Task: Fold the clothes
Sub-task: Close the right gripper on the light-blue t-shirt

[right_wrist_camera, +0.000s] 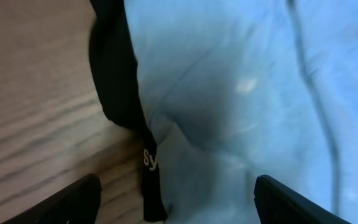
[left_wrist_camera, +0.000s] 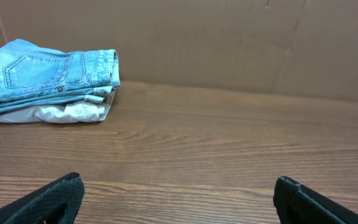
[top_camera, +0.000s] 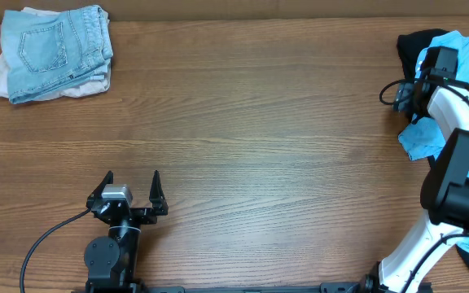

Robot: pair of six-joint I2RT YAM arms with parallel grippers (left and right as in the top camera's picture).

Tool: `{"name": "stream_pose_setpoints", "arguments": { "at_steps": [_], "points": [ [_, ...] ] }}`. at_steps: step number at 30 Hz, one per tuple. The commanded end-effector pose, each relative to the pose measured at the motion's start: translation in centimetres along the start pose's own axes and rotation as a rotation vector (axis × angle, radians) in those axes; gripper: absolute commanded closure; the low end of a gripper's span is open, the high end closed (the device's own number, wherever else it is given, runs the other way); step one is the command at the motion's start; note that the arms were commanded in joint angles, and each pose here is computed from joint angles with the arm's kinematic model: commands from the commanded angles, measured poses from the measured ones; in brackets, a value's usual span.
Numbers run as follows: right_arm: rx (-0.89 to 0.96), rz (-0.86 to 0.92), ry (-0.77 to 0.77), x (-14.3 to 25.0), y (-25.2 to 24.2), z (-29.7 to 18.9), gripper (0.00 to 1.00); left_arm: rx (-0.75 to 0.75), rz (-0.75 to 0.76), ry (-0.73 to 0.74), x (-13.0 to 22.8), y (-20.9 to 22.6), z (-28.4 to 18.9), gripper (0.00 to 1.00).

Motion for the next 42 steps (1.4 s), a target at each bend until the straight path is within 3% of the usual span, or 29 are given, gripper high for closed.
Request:
{"name": "stream_pose_setpoints", "arguments": {
  "at_steps": [1, 7, 16, 18, 22, 24, 31, 36, 38, 40, 42],
  "points": [
    [0.031, 0.011, 0.009, 0.1, -0.9, 1.0, 0.18, -0.012, 0.018, -0.003, 0.0, 0.2, 0.0, 0.00],
    [0.089, 0.032, 0.008, -0.1, -2.6, 1.4, 0.30, -0.012, 0.018, -0.003, 0.0, 0.2, 0.0, 0.00],
    [0.099, 0.048, 0.000, -0.4, -3.4, 1.5, 0.59, -0.012, 0.018, -0.003, 0.0, 0.2, 0.0, 0.00],
    [0.098, 0.049, -0.005, -0.6, -3.4, 1.4, 0.58, -0.012, 0.018, -0.003, 0.0, 0.2, 0.0, 0.00],
    [0.090, 0.050, -0.015, -1.0, -3.2, 1.1, 0.39, -0.012, 0.018, -0.003, 0.0, 0.2, 0.0, 0.00],
    [0.089, 0.050, -0.016, -1.3, -3.1, 0.9, 0.35, -0.012, 0.018, -0.003, 0.0, 0.2, 0.0, 0.00],
    [0.023, 0.052, -0.034, -2.5, -2.0, -0.6, 0.35, -0.012, 0.018, -0.003, 0.1, 0.2, 0.0, 0.00],
    [0.007, 0.055, -0.043, -2.9, -1.9, -1.2, 0.54, -0.012, 0.018, -0.003, 0.1, 0.2, 0.0, 0.00],
    [0.009, 0.055, -0.037, -2.8, -2.0, -1.1, 0.56, -0.012, 0.018, -0.003, 0.0, 0.2, 0.0, 0.00],
    [0.009, 0.056, -0.037, -2.8, -2.0, -1.1, 0.55, -0.012, 0.018, -0.003, 0.0, 0.2, 0.0, 0.00],
    [0.009, 0.056, -0.037, -2.8, -2.0, -1.1, 0.37, -0.012, 0.018, -0.003, 0.1, 0.2, 0.0, 0.00]
  ]
}}
Point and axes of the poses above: each gripper's point midway between its finger pads, its own z axis out along the fingers, its own y axis along the line the jaws close on, x = y × z, the point moved 4 cm from there along -z, back along the fingers, and after that the axes turned 12 degrees about z, right-handed, at the moved point
